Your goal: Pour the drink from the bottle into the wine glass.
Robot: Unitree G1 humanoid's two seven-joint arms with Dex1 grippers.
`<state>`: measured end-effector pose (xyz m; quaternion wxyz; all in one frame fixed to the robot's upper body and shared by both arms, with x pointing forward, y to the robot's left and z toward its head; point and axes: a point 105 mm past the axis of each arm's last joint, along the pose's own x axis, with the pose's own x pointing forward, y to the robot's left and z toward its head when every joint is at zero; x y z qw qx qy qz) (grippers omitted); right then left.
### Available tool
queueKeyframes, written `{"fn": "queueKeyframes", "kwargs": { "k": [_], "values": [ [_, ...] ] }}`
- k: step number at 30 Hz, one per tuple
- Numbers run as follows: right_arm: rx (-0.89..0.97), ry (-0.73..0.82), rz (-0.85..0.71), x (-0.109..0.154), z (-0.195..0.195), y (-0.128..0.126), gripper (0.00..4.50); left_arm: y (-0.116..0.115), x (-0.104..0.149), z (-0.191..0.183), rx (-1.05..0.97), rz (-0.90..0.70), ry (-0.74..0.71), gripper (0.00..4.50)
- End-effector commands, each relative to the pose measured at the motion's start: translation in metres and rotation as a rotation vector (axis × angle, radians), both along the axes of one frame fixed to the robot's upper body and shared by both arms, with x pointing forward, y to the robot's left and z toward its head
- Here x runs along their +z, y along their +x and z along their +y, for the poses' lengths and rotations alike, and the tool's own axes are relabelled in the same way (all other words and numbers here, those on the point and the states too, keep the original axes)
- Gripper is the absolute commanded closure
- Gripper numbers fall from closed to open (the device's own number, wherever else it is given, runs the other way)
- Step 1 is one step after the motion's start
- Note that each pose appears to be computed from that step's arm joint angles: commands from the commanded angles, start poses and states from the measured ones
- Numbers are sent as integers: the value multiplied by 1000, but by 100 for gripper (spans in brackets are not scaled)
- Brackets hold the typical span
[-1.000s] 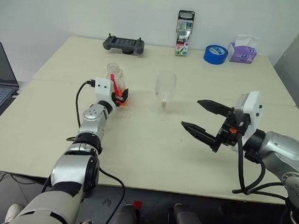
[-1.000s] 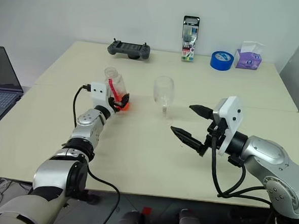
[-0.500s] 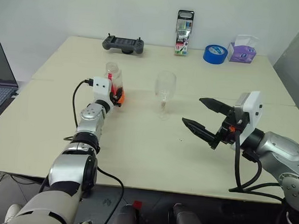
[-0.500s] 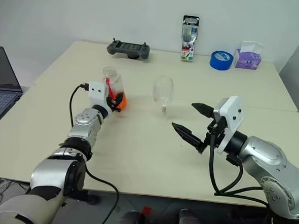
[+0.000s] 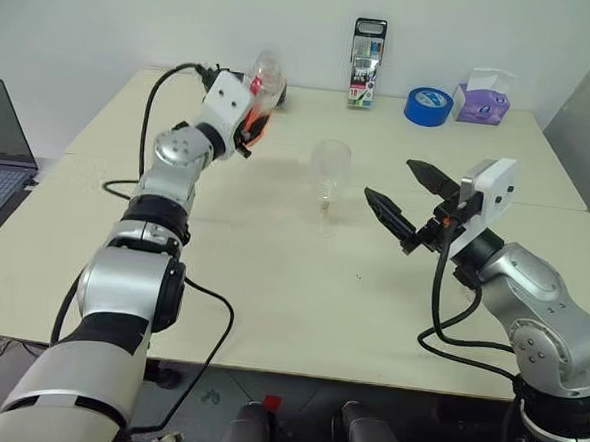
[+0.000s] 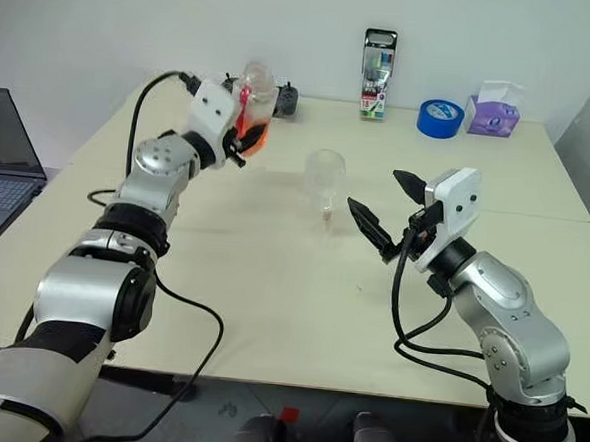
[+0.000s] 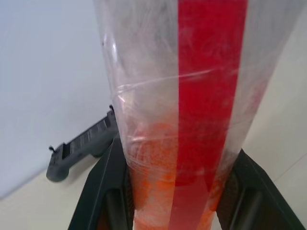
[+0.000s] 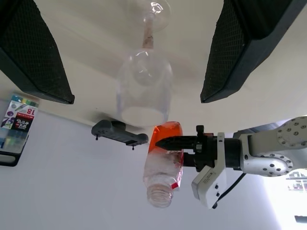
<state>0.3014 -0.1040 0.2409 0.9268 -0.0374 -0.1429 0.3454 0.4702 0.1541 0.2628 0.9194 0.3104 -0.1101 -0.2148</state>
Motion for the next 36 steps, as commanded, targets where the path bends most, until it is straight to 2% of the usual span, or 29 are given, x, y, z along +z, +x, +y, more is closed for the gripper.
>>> {"fn": "queueKeyframes", "kwargs": {
  "k": [1,6,9,20,36],
  "values": [
    [15,6,-68,10,2,-1,0,-5,29,-12,-41,-116,148,282],
    [32,11,-81,9,5,-1,0,-10,28,-26,-83,-205,373,282],
    [37,12,-86,9,7,-3,0,-13,29,-30,-106,-247,461,282],
    [45,22,-94,8,12,-7,0,-16,38,-26,-92,-349,688,282],
    [38,3,-118,13,15,-12,0,-16,41,-30,-86,-434,856,282]
  ]
}}
